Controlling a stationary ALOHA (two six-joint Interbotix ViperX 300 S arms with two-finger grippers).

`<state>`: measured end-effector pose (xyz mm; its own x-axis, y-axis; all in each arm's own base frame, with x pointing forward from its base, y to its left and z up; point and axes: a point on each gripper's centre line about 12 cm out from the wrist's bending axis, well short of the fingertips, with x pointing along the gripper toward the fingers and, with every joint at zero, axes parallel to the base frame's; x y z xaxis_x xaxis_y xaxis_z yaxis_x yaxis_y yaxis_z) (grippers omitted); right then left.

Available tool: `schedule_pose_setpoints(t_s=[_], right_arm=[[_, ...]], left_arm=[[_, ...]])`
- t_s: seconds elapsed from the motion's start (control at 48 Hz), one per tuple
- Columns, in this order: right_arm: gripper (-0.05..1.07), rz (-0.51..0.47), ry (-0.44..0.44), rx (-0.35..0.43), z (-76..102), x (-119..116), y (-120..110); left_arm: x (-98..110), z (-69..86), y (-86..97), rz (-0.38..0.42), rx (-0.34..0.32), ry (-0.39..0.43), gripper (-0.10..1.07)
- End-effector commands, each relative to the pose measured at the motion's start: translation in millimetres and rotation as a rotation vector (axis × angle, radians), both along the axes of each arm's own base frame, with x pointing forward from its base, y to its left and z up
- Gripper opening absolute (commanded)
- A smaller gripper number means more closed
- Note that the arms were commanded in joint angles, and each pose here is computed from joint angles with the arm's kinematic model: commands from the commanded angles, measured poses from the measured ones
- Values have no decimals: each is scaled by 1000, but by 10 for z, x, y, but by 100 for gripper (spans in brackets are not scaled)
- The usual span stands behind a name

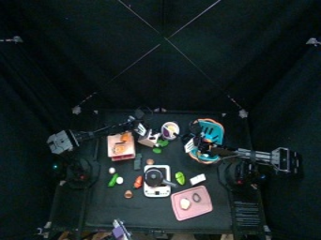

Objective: Place pairing knife in holder

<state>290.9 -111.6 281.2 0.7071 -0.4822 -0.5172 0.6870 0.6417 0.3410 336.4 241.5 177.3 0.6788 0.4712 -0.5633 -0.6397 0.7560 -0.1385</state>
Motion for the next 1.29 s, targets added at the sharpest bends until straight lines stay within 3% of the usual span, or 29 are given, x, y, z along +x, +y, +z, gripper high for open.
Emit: schedule_pose_setpoints(t_s=[0.0,0.188,0.396,0.646,0.979,1.271], right_arm=[[42,11,-31,11,207,-9,25],[42,67,62,13,304,-18,44],[42,137,110,-57,352,-75,-117],[42,185,156,-58,271,-56,-243],[42,230,207,-74,137,62,-409],[42,253,233,-56,31,206,-460]], left_arm=[[-15,258,-14,-4,41,-65,82],[-158,345,-146,-15,55,-129,82],[-249,196,-279,-20,24,-210,82],[-265,67,-286,-9,-4,-189,82],[-118,-23,-193,-8,-16,-177,82],[-54,-14,-170,-13,-13,-182,82]])
